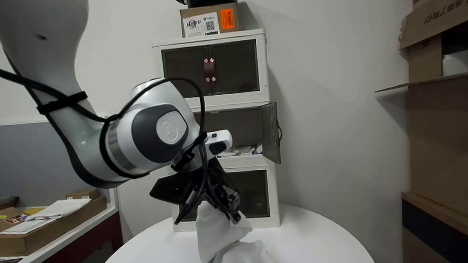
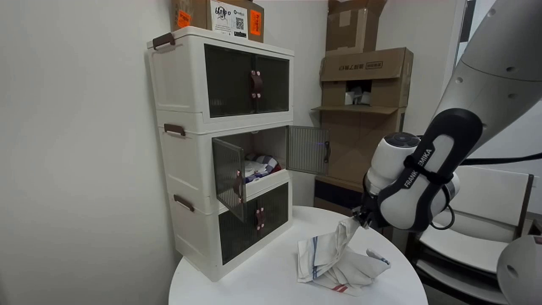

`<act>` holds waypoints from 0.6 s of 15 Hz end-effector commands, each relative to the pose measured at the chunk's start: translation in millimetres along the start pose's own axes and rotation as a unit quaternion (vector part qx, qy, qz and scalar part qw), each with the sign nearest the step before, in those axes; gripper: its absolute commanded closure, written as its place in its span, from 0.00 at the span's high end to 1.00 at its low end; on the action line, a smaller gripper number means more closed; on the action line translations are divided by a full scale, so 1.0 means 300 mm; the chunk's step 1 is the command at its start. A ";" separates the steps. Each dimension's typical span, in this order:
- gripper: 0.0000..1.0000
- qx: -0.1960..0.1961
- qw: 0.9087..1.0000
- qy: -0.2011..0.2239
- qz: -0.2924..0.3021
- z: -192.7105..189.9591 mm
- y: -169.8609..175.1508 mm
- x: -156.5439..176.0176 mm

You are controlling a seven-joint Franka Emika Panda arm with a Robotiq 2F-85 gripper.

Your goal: Remove one towel from the middle cabinet

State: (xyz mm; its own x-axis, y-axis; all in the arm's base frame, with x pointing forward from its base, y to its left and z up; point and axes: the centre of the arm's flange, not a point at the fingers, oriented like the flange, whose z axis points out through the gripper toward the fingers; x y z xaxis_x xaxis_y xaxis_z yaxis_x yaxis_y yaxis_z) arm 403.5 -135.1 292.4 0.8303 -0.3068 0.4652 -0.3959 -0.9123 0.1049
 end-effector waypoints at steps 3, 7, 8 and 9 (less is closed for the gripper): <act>0.62 0.019 0.999 0.011 -0.024 -0.176 0.023 0.021; 0.92 0.047 0.998 0.015 -0.043 -0.201 -0.075 0.053; 0.98 0.049 0.998 0.000 -0.027 -0.201 -0.133 0.065; 1.00 0.048 0.999 -0.014 -0.014 -0.196 -0.178 0.073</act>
State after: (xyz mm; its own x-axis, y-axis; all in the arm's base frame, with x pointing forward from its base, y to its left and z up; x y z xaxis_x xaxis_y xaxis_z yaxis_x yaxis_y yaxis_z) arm 419.2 -99.3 305.0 0.8398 -0.2400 0.4870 -0.3144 -0.9463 0.0758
